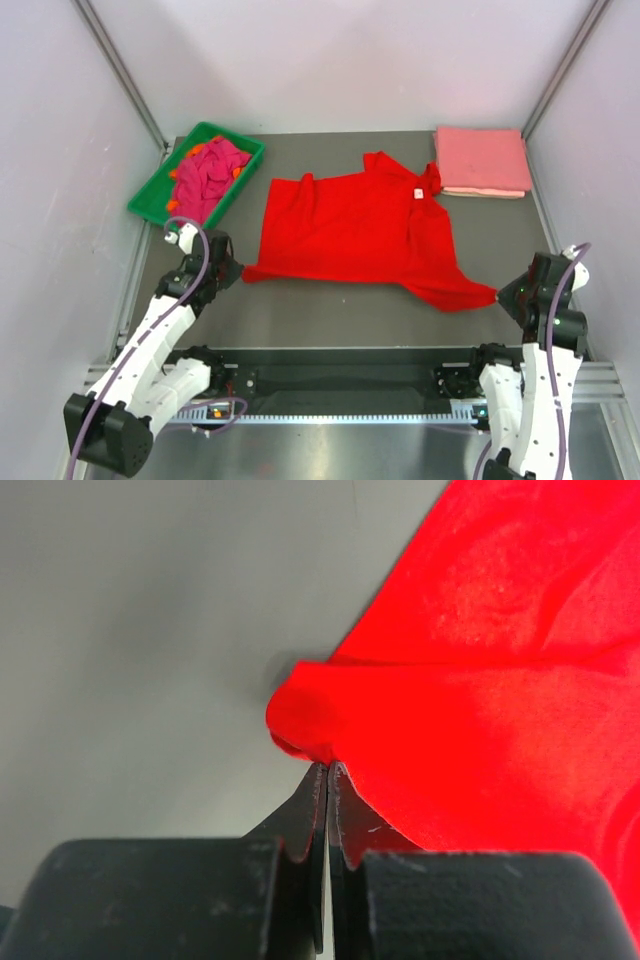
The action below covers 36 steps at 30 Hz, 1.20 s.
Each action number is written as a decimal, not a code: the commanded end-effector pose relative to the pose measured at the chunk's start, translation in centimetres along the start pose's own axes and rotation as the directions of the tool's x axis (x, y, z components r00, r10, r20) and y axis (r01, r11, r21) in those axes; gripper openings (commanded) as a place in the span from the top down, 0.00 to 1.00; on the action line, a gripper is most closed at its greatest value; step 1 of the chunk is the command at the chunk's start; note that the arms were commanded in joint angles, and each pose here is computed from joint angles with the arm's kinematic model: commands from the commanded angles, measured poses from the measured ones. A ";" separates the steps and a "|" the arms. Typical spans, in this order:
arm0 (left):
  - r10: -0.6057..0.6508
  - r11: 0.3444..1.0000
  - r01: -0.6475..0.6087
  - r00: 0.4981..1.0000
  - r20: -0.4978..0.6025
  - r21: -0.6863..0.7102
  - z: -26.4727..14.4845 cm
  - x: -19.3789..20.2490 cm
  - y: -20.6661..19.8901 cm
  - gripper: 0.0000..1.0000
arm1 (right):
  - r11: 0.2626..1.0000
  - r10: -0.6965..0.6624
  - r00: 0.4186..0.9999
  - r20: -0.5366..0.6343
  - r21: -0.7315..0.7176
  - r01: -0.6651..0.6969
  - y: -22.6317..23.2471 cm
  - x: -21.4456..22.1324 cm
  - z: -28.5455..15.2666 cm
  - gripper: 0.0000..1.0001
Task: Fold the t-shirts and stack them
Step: Flatten the tshirt out, then fold the tshirt
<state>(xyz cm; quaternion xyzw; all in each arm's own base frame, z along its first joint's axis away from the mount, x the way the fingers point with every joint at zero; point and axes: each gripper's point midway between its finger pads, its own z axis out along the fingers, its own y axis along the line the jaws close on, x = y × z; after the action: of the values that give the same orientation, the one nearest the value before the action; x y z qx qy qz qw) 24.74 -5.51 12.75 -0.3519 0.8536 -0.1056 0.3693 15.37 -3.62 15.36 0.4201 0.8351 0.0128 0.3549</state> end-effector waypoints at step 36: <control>0.475 0.846 -0.434 0.877 -0.069 0.310 19.9 -4.1 -21.9 1.00 | 0.952 0.148 0.988 0.035 -0.276 -0.133 6.7 -2.5 3.4 1.00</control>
<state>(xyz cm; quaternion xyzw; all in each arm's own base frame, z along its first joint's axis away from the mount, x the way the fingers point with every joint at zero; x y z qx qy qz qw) 49.34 -16.76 9.40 -0.1034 0.9217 -0.1596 0.3381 20.23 -2.17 14.92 0.4470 0.8004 0.1058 0.3852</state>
